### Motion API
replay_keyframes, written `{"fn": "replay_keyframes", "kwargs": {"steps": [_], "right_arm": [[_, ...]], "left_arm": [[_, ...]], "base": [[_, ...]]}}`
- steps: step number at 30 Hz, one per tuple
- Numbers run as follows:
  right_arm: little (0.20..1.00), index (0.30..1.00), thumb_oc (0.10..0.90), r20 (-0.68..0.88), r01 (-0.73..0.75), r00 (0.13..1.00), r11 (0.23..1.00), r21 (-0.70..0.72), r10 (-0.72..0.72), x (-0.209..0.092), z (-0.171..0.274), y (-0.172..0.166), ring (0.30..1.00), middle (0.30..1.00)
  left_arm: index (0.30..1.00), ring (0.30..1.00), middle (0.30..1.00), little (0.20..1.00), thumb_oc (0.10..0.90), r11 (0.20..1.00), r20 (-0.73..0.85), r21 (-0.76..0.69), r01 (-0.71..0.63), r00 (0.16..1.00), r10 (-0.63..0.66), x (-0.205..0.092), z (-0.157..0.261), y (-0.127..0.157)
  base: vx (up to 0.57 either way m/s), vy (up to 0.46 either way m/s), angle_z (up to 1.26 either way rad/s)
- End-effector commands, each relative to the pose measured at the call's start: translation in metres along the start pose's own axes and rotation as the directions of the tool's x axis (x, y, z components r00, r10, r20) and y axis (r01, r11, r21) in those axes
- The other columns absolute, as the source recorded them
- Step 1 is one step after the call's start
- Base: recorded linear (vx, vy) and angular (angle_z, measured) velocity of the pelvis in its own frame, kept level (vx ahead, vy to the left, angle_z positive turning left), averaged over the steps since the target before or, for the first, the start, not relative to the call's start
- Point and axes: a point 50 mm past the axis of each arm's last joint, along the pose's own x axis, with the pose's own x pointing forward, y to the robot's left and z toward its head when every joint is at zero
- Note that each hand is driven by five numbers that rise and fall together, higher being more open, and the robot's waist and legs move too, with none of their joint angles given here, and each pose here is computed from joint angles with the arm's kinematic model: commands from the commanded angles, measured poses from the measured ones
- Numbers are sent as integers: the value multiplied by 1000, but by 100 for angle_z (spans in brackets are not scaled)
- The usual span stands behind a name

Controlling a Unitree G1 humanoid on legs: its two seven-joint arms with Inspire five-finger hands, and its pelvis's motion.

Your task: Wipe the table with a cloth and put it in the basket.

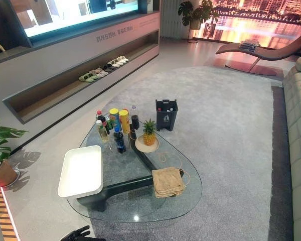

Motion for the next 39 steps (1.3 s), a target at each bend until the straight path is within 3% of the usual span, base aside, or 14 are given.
{"fn": "replay_keyframes", "kwargs": {"steps": [1,14,26,34,39], "right_arm": [[900,900,800,42,37,998,999,-14,-37,-1,23,-12,900,900],[900,900,800,373,42,923,990,137,-91,-18,133,-13,900,900],[900,900,800,527,27,836,970,243,-156,-36,176,-27,900,900],[900,900,800,678,3,712,966,259,-183,-60,220,-25,900,900],[900,900,800,781,1,587,965,261,-212,-80,244,-29,900,900]], "left_arm": [[900,900,900,900,800,998,126,-37,-60,990,64,4,37,13],[900,900,900,900,800,991,435,-137,-3,898,63,3,150,-2],[900,900,900,900,800,986,513,-166,-12,853,97,-6,183,9],[900,900,900,900,800,988,562,-157,1,822,88,-12,205,5],[900,900,900,900,800,988,580,-155,3,809,89,-15,210,6]], "base": [[0,0,0],[-257,10,-2],[-90,-28,2],[-52,-45,3],[-57,-58,3]]}}
